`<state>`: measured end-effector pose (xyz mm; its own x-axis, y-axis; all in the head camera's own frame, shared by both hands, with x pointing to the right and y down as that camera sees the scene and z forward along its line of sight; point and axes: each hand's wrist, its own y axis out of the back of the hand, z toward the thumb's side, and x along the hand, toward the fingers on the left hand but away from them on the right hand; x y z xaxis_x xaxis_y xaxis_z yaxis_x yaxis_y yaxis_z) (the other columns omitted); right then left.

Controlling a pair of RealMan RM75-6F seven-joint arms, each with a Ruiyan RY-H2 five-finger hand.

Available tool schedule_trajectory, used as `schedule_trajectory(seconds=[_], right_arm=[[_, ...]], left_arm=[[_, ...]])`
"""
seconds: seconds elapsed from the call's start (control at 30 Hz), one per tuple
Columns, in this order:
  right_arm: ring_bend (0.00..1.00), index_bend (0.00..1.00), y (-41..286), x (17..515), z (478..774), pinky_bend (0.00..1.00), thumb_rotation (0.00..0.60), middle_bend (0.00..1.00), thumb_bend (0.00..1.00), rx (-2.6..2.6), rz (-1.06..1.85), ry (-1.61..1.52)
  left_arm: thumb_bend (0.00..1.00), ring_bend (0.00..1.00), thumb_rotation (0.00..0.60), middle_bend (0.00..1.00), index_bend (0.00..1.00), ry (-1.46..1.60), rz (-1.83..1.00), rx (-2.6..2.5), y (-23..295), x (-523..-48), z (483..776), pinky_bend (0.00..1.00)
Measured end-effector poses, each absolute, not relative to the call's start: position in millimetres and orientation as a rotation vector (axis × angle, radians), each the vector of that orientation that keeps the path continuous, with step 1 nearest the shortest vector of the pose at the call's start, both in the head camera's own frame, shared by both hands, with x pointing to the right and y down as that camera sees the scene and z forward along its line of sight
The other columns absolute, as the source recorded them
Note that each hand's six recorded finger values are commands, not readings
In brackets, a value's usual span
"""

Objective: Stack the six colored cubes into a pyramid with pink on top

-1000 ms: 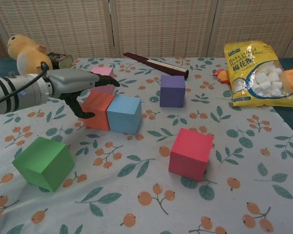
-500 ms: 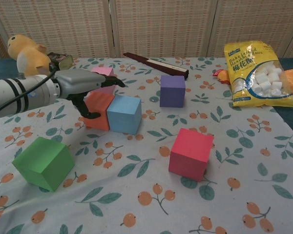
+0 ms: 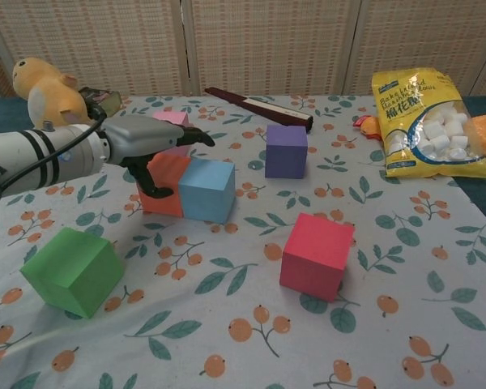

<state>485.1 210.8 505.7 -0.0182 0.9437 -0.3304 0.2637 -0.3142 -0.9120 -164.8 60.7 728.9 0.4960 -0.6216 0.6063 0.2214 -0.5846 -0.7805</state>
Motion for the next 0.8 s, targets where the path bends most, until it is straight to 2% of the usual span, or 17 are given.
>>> schedule_trajectory(seconds=[0.23,0.43,0.6,0.73,0.8], right_arm=[[0.03,0.00,210.9,486.7,506.3,0.15,0.571,0.09,0.00,-1.626,1.371,-1.279],[0.03,0.00,209.6,486.2,507.6,0.15,0.571,0.09,0.00,-1.631,1.367,-1.278],[0.03,0.00,208.6,483.7,509.3,0.15,0.571,0.09,0.00,-1.645,1.361,-1.265],[0.03,0.00,204.1,478.1,514.5,0.15,0.572,0.09,0.00,-1.676,1.357,-1.226],[0.03,0.00,201.1,473.2,518.5,0.15,0.590,0.09,0.00,-1.702,1.352,-1.197]], left_arm=[[0.36,0.00,0.600,0.00,0.00,0.316,-1.211,-1.859,63.7,-168.7,726.0,0.05],[0.36,0.00,0.600,0.00,0.00,0.364,-1.214,-1.886,61.9,-184.1,708.6,0.05],[0.35,0.00,0.600,0.00,0.01,0.474,-1.241,-1.898,50.6,-214.1,689.2,0.06],[0.35,0.01,0.600,0.00,0.05,0.579,-1.282,-1.921,45.9,-241.0,682.0,0.07],[0.35,0.02,0.600,0.02,0.07,0.641,-1.317,-1.916,43.8,-262.8,677.2,0.07]])
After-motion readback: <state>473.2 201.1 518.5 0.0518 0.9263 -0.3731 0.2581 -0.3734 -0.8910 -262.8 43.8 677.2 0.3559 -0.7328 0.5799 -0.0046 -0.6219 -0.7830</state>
